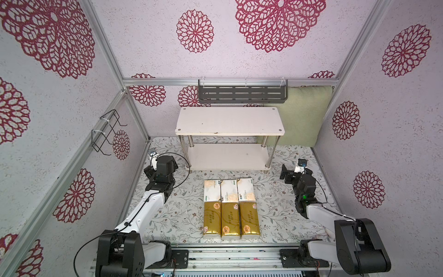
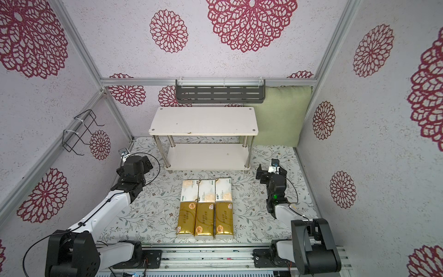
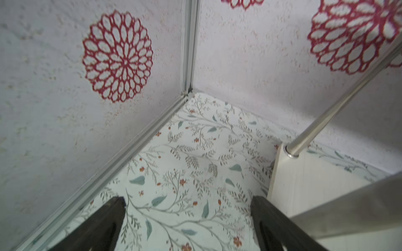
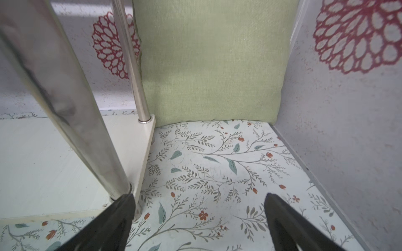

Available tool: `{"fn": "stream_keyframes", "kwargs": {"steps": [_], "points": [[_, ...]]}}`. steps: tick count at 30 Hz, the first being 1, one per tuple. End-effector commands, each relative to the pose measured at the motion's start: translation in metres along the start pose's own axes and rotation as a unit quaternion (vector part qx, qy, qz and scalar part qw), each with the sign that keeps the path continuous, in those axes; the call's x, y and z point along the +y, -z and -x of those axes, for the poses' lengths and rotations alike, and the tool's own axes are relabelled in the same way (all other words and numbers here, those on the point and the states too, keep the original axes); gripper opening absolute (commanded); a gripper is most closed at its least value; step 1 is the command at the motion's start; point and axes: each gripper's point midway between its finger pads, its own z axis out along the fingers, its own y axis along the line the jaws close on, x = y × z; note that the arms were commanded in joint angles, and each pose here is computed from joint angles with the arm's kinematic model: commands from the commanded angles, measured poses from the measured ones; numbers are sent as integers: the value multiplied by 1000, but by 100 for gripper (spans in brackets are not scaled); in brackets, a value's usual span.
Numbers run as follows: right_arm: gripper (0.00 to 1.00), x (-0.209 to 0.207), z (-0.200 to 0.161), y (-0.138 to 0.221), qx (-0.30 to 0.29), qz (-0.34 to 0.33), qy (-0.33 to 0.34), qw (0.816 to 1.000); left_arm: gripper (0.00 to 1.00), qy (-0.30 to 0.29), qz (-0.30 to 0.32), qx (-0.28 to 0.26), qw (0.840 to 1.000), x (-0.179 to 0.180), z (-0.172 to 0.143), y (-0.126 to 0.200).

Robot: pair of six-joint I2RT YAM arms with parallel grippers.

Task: Place the tissue boxes on the shelf by color
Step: Adjust the box of tissues at the center of the board.

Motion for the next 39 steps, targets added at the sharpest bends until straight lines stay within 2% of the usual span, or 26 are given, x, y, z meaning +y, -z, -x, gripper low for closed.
{"fn": "stream_keyframes", "kwargs": {"steps": [1, 5, 8, 14, 19, 24, 29, 39], "points": [[99, 8, -12, -3, 71, 6, -17, 997, 97, -15, 37, 49, 998, 10, -18, 12], [99, 32, -16, 5, 123, 36, -32, 991, 97, -47, 26, 41, 998, 1, -15, 32], [99, 48, -27, 14, 177, 41, -29, 983, 98, -30, 15, 69, 997, 0, -25, 41], [99, 72, -48, 37, 261, 59, -64, 961, 97, -31, 14, 122, 992, 2, -47, 47], [99, 83, -73, 63, 317, 68, -69, 943, 97, -43, 25, 131, 990, 2, -69, 55], [99, 98, -77, 85, 342, 91, -82, 932, 98, -55, 30, 156, 986, 0, -88, 53], [99, 112, -81, 109, 366, 119, -91, 918, 97, -64, 52, 150, 985, 7, -83, 54], [99, 141, -82, 150, 402, 159, -82, 898, 97, -54, 36, 178, 982, 0, -102, 50]]}}
